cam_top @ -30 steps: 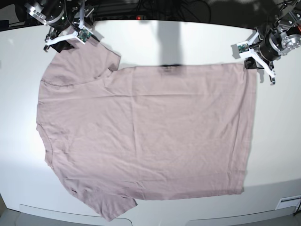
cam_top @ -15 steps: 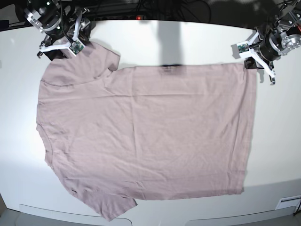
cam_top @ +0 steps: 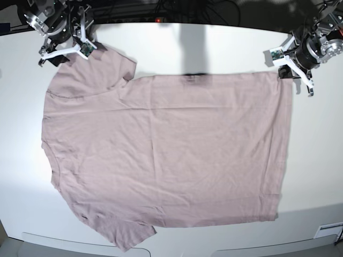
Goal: Fold the T-shirt properly
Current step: 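Move the right gripper to the sleeve seam and grasp the shirt edge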
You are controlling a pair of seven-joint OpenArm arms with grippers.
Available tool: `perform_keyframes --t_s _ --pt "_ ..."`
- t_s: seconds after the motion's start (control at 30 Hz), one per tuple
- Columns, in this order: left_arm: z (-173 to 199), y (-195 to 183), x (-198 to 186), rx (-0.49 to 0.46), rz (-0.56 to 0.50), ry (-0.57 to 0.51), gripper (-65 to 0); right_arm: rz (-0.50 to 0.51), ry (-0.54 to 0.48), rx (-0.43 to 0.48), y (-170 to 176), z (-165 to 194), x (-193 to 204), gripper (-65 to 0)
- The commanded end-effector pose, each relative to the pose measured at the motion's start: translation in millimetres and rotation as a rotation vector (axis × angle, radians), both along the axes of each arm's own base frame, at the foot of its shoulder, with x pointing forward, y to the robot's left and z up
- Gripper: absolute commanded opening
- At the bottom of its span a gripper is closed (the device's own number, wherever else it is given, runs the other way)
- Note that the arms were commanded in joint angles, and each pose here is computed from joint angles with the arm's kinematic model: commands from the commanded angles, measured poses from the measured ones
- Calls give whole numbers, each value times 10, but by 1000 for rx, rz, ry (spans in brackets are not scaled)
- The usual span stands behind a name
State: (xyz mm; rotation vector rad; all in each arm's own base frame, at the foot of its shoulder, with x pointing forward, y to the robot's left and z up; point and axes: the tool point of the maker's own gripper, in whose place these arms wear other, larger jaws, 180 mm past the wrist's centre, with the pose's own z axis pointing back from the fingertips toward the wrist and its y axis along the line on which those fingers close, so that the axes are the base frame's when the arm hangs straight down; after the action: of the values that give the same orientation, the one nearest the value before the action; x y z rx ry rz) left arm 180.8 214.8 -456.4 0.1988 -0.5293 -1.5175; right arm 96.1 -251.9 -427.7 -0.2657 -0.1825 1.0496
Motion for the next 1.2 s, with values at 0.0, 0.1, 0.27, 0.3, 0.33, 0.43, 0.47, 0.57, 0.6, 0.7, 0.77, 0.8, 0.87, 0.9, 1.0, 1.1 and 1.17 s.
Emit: perform_keyframes --t_s 0.0,0.1,0.27,0.3,0.33,0.43,0.47,0.57,0.6,0.7,0.77,0.8,0.87,0.9,1.0,1.1,1.17 --pt "-20 47 -79 15 -10 40 -650 27 54 -21 -44 -25 -111 -288" --pt "-20 47 -79 15 -10 40 -650 35 67 -11 -24 -32 -133 -439" --pt "-20 47 -79 15 -10 40 -650 32 70 -18 -38 -32 -138 -579" --pt "-20 47 -79 15 -10 40 -650 30 68 -18 -39 -31 -136 -590" --pt "-20 47 -79 15 -10 40 -650 30 68 -19 -40 -31 -135 -603" --pt "-21 48 -79 15 -10 40 -650 31 66 -18 -35 -25 -129 -650" --pt "-20 49 -79 15 -10 40 -650 32 65 -18 -33 -23 -127 -650" --pt "-21 48 -79 15 -10 40 -650 32 65 -17 -32 -22 -126 -650" --pt "-21 48 -79 15 -10 40 -650 32 65 -18 -32 -22 -126 -650" --pt "-20 49 -79 15 -10 40 -650 32 65 -17 -31 -22 -127 -650" --pt "-20 49 -79 15 -10 40 -650 32 65 -17 -31 -22 -127 -650" --pt "-20 49 -79 15 -10 40 -650 32 64 -16 -30 -22 -125 -650" --pt "-20 49 -79 15 -10 40 -650 30 63 -17 -32 -21 -122 -650" --pt "-20 49 -79 15 -10 40 -650 27 59 -17 -35 -19 -118 -650" --pt "-20 51 -79 16 -11 40 -650 4 66 22 4 -21 -127 -650" --pt "-21 55 -78 18 -10 40 -650 -14 91 37 -5 -18 -161 -650" --pt "-21 58 -78 20 -9 40 -650 -25 98 25 -42 -1 -165 -650"
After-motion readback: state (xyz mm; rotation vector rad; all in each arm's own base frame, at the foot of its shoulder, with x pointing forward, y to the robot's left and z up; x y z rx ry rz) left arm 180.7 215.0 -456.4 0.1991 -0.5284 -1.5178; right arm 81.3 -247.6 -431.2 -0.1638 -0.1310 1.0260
